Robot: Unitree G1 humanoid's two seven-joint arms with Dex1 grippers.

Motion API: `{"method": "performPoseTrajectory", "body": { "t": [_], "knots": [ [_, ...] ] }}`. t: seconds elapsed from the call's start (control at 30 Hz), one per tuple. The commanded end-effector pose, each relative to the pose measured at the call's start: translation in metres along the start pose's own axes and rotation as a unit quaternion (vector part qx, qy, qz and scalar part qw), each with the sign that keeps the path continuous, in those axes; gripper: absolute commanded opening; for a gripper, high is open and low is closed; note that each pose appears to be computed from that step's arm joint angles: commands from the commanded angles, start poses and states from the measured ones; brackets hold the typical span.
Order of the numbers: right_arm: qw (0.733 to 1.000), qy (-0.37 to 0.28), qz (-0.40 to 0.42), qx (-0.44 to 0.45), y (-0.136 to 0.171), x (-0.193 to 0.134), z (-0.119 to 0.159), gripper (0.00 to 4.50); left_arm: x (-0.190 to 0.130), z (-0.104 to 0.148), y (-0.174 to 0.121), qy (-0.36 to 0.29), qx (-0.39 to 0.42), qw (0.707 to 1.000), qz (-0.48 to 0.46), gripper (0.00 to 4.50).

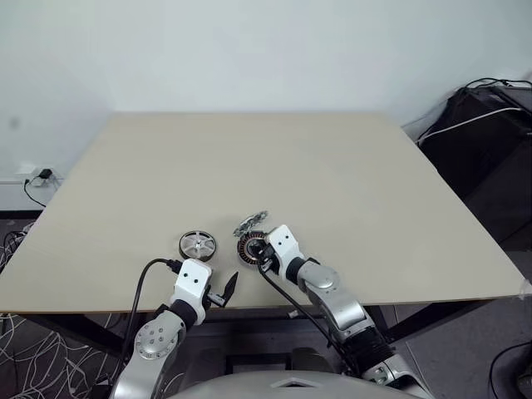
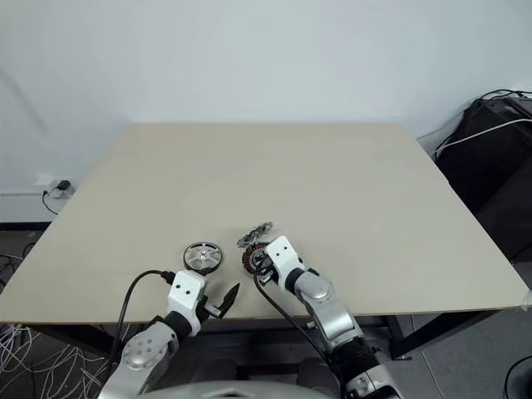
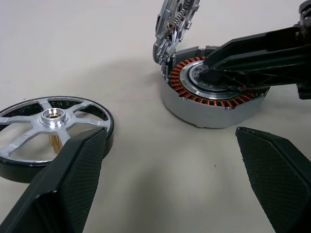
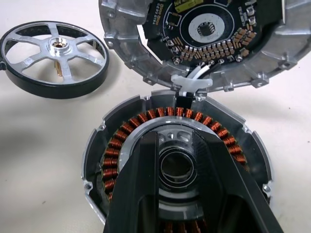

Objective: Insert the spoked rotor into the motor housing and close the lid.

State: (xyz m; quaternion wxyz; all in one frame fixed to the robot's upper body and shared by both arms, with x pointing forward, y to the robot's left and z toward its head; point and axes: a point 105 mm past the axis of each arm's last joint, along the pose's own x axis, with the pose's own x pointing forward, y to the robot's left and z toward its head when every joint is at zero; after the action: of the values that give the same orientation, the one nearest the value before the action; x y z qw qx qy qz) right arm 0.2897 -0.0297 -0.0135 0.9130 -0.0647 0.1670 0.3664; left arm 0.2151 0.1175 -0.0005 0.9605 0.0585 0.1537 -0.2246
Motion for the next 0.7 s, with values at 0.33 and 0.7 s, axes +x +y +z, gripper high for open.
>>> {"method": "performPoseTrajectory", "body": {
  "t": [0.33,0.7],
  "knots": [
    [1.000,-0.020,0.000,-0.014,-0.006,0.010,0.012,0.70,-0.001,0.020,0.002,-0.037,0.009,0.999,0.004,4.50],
    [0.996,-0.066,0.053,0.000,0.010,-0.020,0.034,2.14,0.000,0.019,0.001,-0.036,0.008,0.999,0.003,4.50]
  ]
}}
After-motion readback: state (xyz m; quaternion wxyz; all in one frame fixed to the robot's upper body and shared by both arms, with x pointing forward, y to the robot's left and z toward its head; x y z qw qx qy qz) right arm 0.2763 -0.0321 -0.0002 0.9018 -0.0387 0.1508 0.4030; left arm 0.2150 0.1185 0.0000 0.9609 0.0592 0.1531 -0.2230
